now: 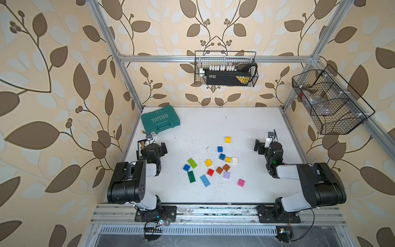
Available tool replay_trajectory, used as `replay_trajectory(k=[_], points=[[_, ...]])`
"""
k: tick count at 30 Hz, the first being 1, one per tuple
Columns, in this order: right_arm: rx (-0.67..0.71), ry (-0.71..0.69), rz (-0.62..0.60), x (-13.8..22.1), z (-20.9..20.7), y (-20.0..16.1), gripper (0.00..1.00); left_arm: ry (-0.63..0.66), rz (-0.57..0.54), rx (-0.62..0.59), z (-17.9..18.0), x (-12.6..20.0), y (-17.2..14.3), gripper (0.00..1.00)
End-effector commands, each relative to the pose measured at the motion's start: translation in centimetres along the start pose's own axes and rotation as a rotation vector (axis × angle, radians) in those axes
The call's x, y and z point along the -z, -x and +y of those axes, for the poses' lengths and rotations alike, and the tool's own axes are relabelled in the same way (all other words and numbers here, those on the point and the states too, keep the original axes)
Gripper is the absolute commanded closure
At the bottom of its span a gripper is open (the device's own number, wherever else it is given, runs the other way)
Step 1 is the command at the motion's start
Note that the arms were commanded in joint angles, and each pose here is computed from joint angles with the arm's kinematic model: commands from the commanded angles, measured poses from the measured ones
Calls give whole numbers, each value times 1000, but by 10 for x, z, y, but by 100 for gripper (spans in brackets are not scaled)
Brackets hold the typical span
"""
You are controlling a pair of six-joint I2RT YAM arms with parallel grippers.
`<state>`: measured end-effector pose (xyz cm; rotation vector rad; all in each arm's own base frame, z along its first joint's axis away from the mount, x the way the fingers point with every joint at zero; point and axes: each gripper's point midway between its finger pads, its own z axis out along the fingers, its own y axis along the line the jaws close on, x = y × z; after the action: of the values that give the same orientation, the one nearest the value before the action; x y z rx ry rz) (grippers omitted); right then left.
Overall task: Assemble the number 1 with lego
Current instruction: Move the lego brick at the center of the board.
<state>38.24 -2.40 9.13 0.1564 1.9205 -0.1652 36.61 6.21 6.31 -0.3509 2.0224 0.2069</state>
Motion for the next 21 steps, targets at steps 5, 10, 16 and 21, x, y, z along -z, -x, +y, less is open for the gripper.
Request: replay_trajectory(k=[5, 10, 16, 21], points=[[5, -9, -4, -2, 0, 4, 0, 2, -50, 18, -2, 1, 18, 1], [4, -8, -2, -2, 0, 3, 1, 2, -49, 15, -2, 2, 17, 1], [5, -8, -2, -2, 0, 3, 0, 3, -50, 18, -2, 2, 18, 1], [23, -11, -17, 2, 4, 4, 0, 5, -79, 13, -3, 6, 21, 1]])
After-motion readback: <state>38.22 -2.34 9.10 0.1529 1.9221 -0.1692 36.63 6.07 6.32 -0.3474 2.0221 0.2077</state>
